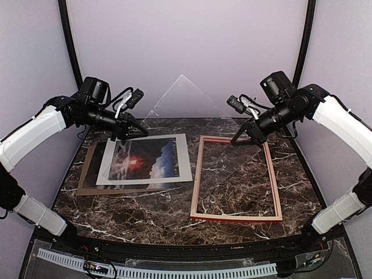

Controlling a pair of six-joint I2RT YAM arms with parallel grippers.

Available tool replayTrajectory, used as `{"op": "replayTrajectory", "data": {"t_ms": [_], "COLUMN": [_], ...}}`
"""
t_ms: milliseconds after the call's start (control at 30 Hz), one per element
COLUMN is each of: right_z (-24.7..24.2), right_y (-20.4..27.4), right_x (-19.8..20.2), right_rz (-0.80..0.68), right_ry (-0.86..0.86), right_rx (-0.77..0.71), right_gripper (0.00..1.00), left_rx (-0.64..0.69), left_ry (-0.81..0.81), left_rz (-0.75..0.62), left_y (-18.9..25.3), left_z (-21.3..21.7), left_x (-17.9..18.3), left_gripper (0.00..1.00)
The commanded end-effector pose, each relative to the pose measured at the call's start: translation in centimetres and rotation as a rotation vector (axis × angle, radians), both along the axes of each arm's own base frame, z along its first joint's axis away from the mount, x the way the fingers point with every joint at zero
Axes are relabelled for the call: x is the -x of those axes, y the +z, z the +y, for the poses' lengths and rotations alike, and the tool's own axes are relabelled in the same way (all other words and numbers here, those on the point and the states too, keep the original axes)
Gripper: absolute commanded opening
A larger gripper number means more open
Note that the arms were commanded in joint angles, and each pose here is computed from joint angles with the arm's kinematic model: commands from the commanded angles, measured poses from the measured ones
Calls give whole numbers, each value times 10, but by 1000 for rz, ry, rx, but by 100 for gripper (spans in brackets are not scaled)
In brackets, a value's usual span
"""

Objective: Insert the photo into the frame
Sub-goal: Pass from the right arm to the left

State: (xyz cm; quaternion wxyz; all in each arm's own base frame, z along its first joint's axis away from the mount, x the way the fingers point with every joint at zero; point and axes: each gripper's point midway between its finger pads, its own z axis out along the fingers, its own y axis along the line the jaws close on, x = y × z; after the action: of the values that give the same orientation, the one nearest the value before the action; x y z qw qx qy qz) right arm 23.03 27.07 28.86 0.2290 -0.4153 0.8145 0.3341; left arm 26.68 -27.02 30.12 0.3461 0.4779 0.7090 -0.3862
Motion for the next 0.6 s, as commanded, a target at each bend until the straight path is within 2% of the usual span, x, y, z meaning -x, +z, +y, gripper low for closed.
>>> {"op": "replayTrajectory", "data": {"t_ms": [0, 133, 233, 400, 467, 567], "right_z": [9, 10, 8, 2, -1, -7], "right_y": [21, 21, 20, 18, 18, 17], "right_x": [-12, -13, -17, -30, -36, -49], "right_rz": [-63, -63, -69, -66, -52, -27], "right_ry": [8, 10, -4, -65, -103, -158], "right_rx": [-69, -73, -61, -51, -60, -82], "right_gripper": [0, 0, 0, 1, 7, 25], "left_rx": [11, 7, 2, 1, 3, 4], "left_ry": [-40, -41, -39, -28, -9, 31], "left_rz": [40, 46, 47, 43, 46, 64], "left_y": [-1, -2, -2, 1, 4, 8], "left_z": [-5, -7, -7, -5, -4, -3], "left_x": [13, 14, 14, 15, 14, 11], "left_gripper": [9, 8, 1, 0, 0, 0]}}
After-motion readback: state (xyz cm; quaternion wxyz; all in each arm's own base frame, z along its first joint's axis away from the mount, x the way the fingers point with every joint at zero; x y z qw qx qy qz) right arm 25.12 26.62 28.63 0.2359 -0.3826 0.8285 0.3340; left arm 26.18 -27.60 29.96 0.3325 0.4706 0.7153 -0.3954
